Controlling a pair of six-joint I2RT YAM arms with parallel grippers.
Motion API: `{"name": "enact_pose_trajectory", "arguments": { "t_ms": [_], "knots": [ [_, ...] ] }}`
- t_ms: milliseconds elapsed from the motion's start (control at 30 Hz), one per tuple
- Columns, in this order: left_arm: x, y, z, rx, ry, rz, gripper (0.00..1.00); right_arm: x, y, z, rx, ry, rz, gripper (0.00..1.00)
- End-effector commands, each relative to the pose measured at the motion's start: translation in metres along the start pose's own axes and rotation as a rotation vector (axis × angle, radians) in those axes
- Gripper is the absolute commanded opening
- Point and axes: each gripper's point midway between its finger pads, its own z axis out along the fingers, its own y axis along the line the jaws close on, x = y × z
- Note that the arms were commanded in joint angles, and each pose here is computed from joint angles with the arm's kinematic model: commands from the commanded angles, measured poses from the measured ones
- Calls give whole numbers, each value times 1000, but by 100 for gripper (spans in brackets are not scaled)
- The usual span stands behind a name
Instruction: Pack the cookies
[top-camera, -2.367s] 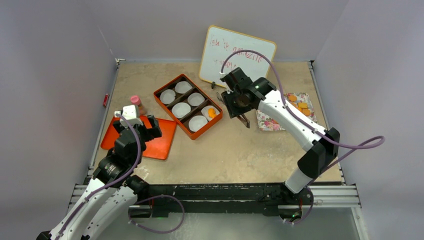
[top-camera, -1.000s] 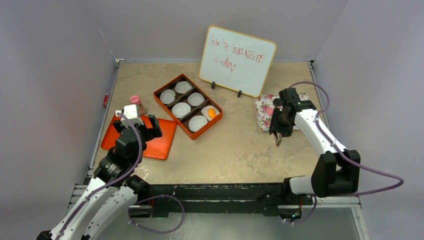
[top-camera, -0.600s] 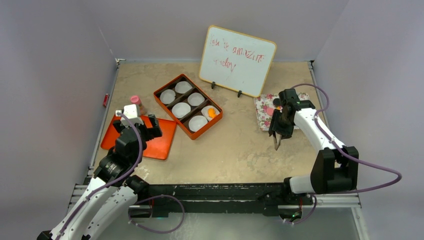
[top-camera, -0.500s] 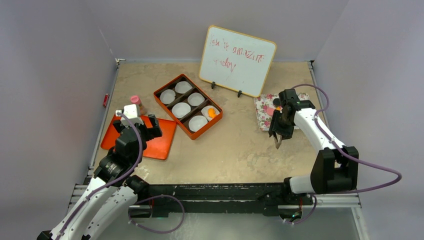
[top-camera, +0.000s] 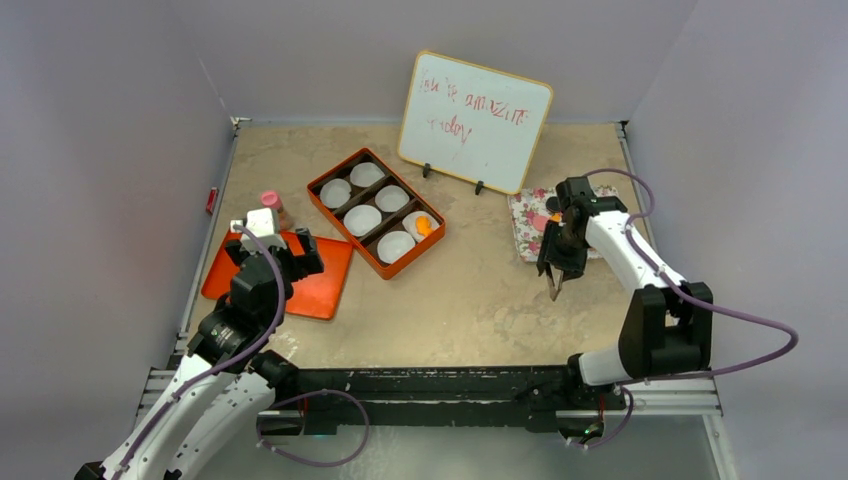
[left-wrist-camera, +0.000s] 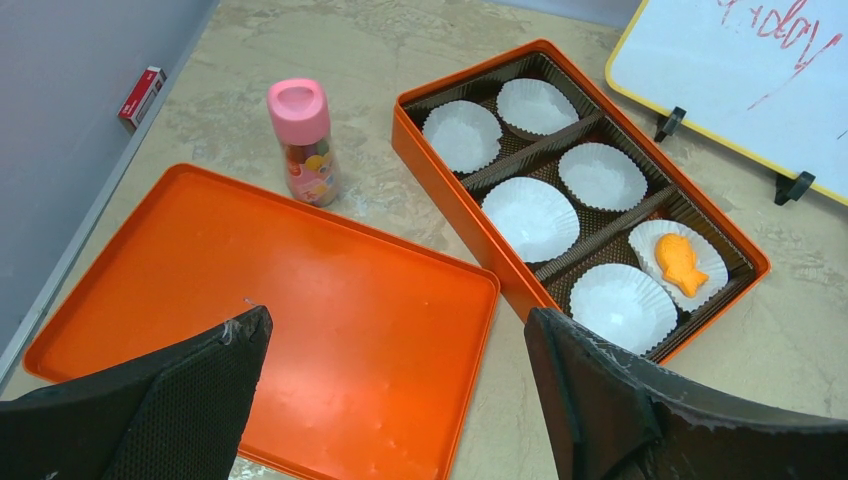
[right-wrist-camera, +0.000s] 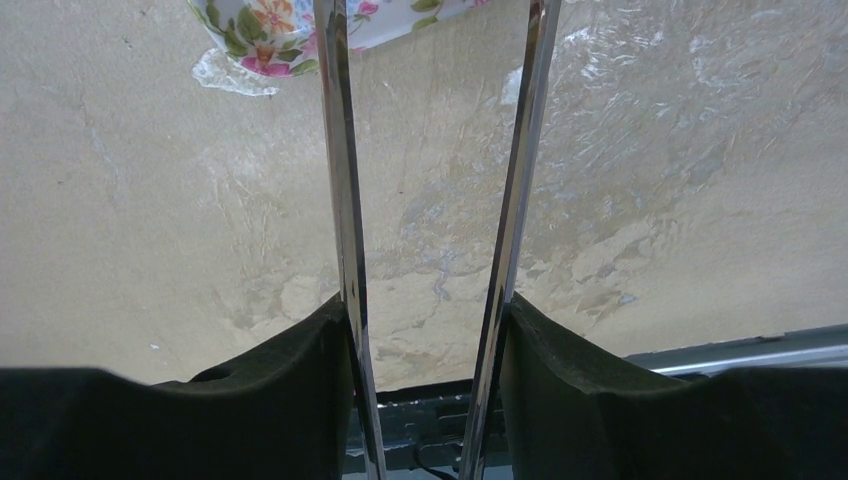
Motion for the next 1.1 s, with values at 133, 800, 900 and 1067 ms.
{"name": "enact_pose_trajectory", "arguments": {
  "t_ms": [133,800,900,1067],
  "knots": [
    [-6,0,1,0,-29,-11,97,-15,3,-2,1,-4,-36,51],
    [-7,1,1,-6,-31,-12,97,-36,7,-32,-13,-59,-85,25],
    [-7,1,1,-3,-32,-13,97,-43,7,-43,-18,-93,-116,21],
    [-7,0,2,0,-29,-13,97,-49,16,-60,-65,-132,-143,16]
  ]
}}
